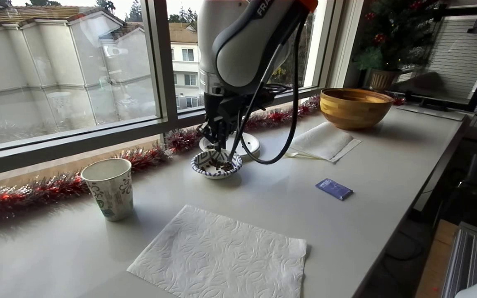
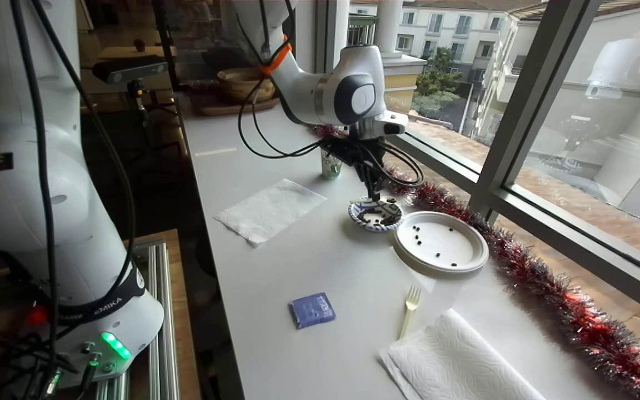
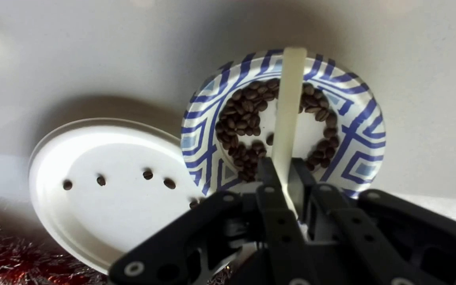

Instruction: Use the white spoon on the plate to get some contents from the bowl and put them on the white plate.

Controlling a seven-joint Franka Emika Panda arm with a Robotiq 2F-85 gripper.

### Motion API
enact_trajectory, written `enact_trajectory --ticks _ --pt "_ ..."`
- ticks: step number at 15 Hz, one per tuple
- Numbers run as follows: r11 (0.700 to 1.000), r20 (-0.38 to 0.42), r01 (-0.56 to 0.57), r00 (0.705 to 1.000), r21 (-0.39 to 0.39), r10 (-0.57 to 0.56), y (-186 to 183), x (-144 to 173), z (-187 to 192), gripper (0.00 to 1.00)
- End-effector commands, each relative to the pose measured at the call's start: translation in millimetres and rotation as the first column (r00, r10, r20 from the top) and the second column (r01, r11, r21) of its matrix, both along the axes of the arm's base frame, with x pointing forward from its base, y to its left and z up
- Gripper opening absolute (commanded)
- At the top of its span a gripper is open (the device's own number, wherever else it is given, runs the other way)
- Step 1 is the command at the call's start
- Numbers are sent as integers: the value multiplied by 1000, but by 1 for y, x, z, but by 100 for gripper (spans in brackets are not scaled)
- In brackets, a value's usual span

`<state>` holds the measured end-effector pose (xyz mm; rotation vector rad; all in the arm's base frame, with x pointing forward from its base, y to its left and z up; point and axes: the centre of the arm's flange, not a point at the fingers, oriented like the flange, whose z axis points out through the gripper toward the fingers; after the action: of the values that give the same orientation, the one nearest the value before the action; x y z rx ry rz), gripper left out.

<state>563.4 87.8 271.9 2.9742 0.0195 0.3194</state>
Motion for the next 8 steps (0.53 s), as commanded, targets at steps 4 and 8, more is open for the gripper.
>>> enact_trajectory --ticks 4,8 --pt "993 72 -3 997 -117 12 -38 7 6 3" --pt "974 45 16 999 -224 -6 -62 19 -2 3"
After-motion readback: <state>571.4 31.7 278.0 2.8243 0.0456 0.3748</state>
